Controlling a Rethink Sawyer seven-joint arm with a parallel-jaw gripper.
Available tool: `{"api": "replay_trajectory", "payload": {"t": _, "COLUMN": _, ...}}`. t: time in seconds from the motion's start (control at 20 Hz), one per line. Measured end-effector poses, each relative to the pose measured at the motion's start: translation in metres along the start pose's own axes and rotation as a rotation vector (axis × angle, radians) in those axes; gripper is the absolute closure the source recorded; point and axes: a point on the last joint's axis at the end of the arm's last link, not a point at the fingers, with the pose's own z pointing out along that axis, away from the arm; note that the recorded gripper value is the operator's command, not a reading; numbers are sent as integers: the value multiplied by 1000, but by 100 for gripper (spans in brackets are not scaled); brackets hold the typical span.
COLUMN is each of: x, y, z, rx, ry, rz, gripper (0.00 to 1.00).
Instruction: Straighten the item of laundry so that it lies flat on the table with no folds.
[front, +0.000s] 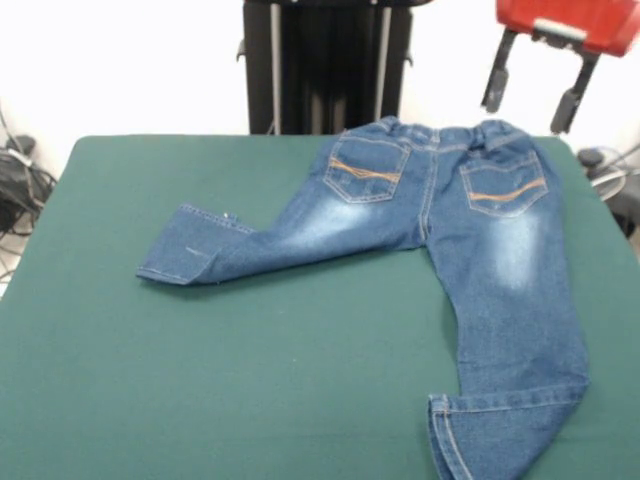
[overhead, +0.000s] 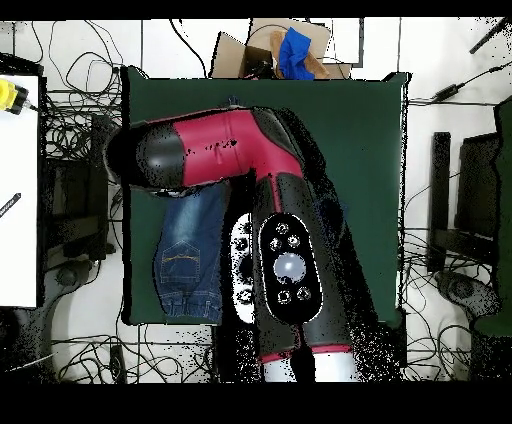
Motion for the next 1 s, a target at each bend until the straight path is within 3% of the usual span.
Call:
{"api": "replay_trajectory", "payload": {"t": 0.3, "x": -45, "y": -37, "z": 23, "rx": -137, "ry": -225, "rz": 35, "gripper": 0}}
{"api": "replay_trajectory", "payload": {"t": 0.4, "x": -53, "y": -48, "z": 28, "rx": -163, "ry": -254, "rz": 42, "gripper": 0}}
{"api": "replay_trajectory", "payload": {"t": 0.65, "x": -73, "y": -98, "z": 45, "rx": -204, "ry": -250, "rz": 76, "gripper": 0}}
{"api": "replay_trajectory", "payload": {"t": 0.75, "x": -84, "y": -145, "z": 58, "rx": -209, "ry": -216, "rz": 79, "gripper": 0}}
{"api": "replay_trajectory", "payload": {"t": 0.85, "x": -88, "y": -167, "z": 63, "rx": -211, "ry": -204, "rz": 73, "gripper": 0}}
{"api": "replay_trajectory", "payload": {"t": 0.9, "x": -94, "y": -204, "z": 74, "rx": -213, "ry": -186, "rz": 54, "gripper": 0}}
{"api": "replay_trajectory", "payload": {"t": 1.0, "x": -97, "y": -233, "z": 85, "rx": -213, "ry": -174, "rz": 30, "gripper": 0}}
